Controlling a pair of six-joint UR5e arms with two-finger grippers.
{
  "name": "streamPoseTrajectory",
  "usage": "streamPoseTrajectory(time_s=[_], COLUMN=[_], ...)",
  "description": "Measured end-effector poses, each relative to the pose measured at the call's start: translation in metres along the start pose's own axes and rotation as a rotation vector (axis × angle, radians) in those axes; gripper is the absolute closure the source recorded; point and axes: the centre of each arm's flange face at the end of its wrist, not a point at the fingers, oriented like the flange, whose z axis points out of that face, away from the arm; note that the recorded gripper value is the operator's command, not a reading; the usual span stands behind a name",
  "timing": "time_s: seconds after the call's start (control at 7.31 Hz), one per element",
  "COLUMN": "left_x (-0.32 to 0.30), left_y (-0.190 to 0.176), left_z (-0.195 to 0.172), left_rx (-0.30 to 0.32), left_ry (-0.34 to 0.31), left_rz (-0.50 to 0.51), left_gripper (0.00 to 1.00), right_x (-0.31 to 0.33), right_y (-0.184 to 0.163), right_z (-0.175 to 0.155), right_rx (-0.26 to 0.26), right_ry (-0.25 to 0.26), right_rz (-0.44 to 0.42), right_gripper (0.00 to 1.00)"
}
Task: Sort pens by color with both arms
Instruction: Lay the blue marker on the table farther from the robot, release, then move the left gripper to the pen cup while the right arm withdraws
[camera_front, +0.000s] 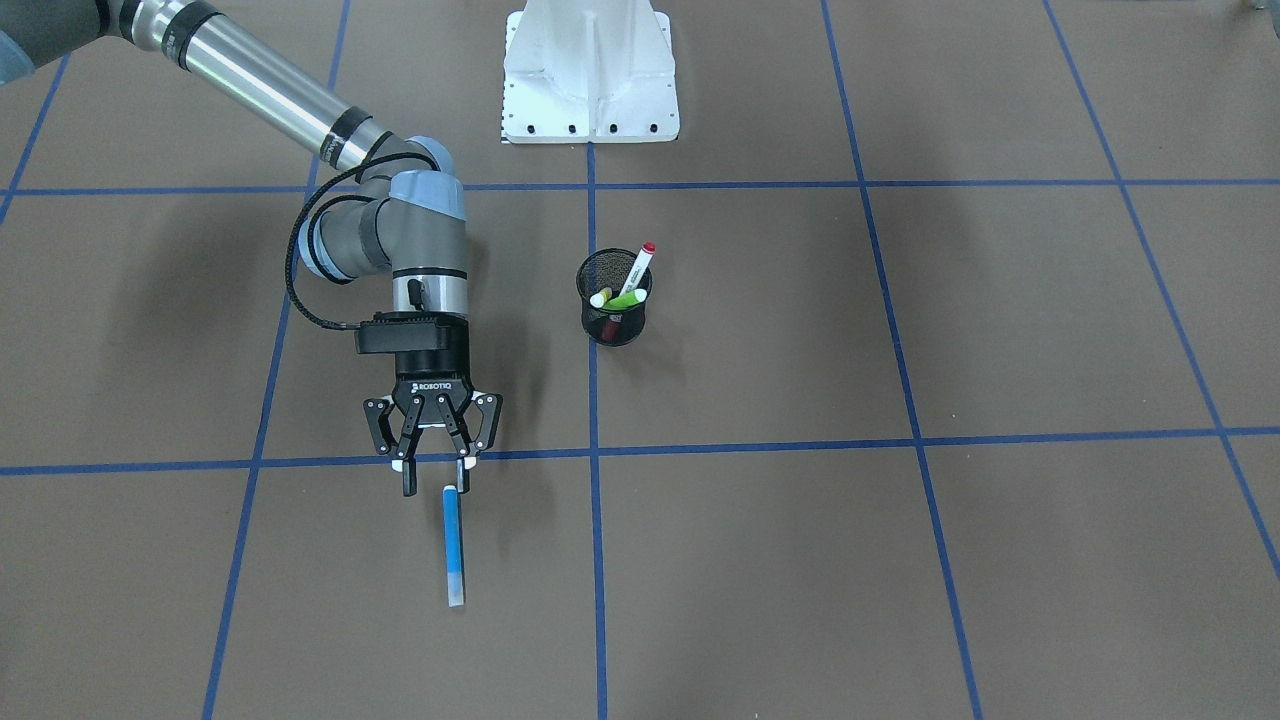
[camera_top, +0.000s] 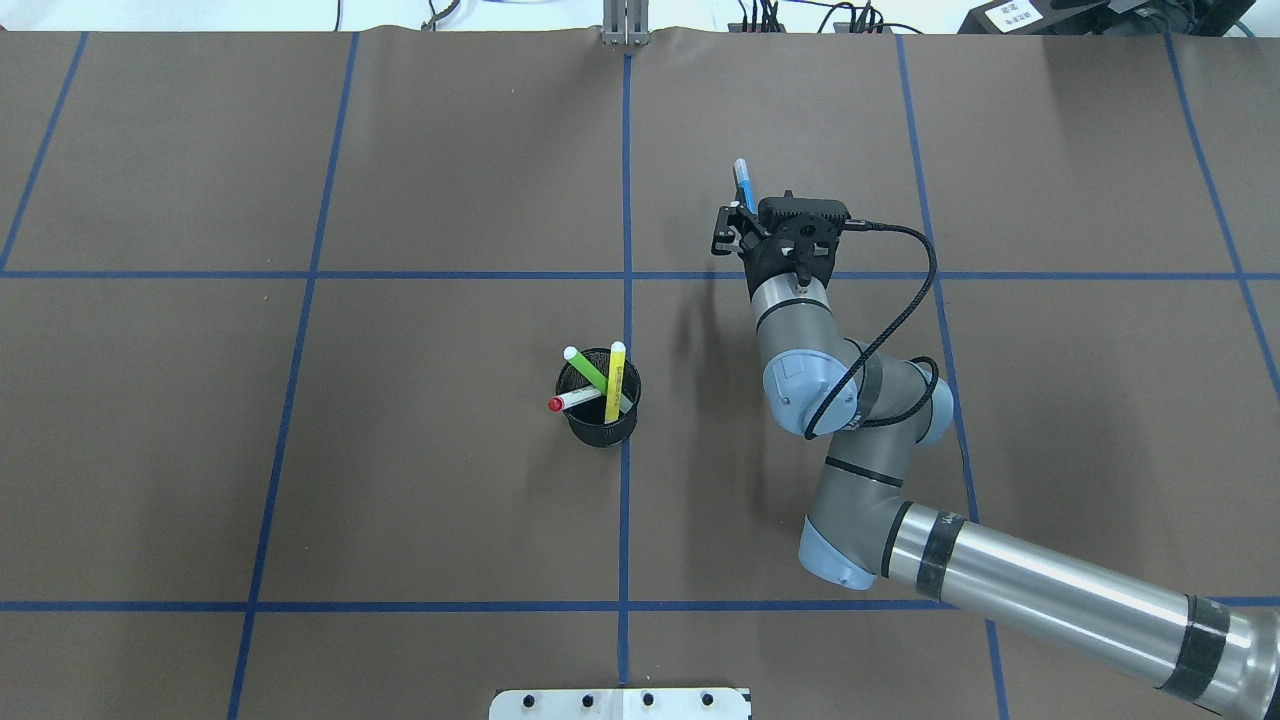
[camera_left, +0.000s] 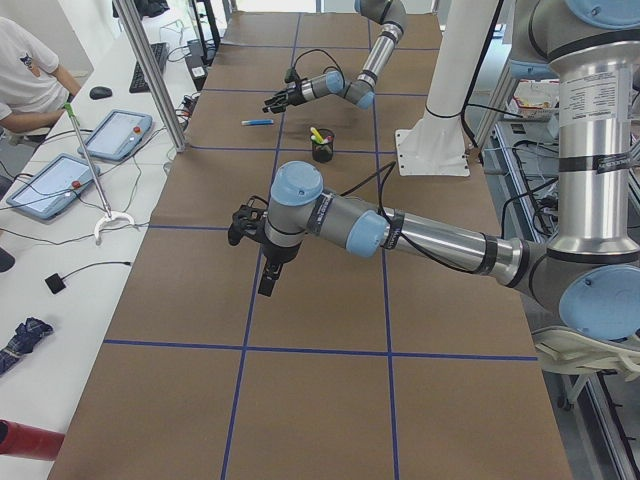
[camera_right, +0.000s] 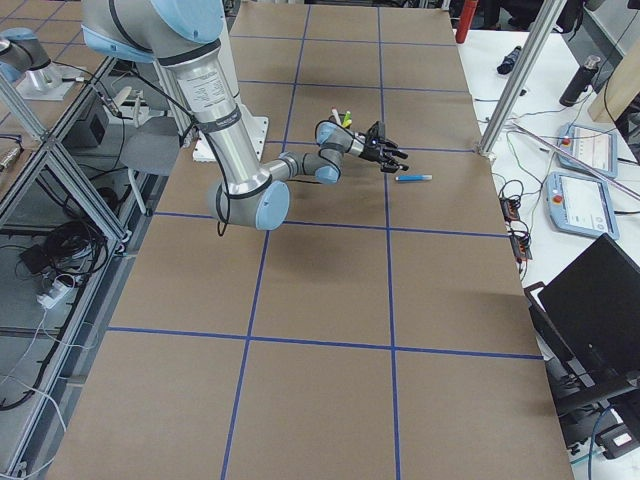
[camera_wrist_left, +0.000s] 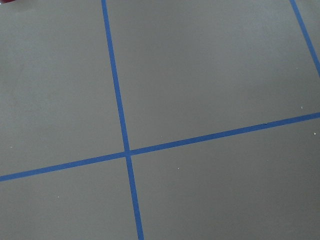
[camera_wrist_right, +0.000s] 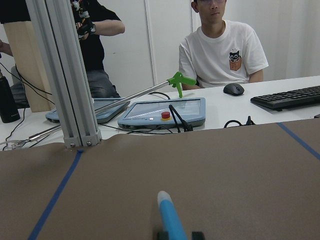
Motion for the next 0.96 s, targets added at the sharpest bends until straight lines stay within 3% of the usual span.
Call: streamPoseTrajectory(time_s=[0.27,0.41,0.68,0.96], left_x=[0.038,0.077,0.182,0.294], left_y=[-0.029,-0.05,-0.087,-0.1], left_z=[0.001,0.006,0.016,0.024], left_rx=[0.016,0.014,-0.003,-0.055], left_ry=[0.034,0.065,0.149,0.243], left_rz=[-0.096,-0.151,-0.227,-0.329], left_gripper=[0.03,0.02,0.01,0.0], right_x=[0.001,0.02,0.085,0.189], right_y=[-0.034,-0.057,-0.111,-0.178], right_z=[-0.019,-0.023,-0.005,0.014], right_rx=[-0.051,-0.107,-0.265,-0.472], right_ry=[-0.085,-0.132,-0.19,-0.239], right_rz=[0.013,0.027,0.048,0.06], right_gripper=[0.0,0.0,0.0,0.0])
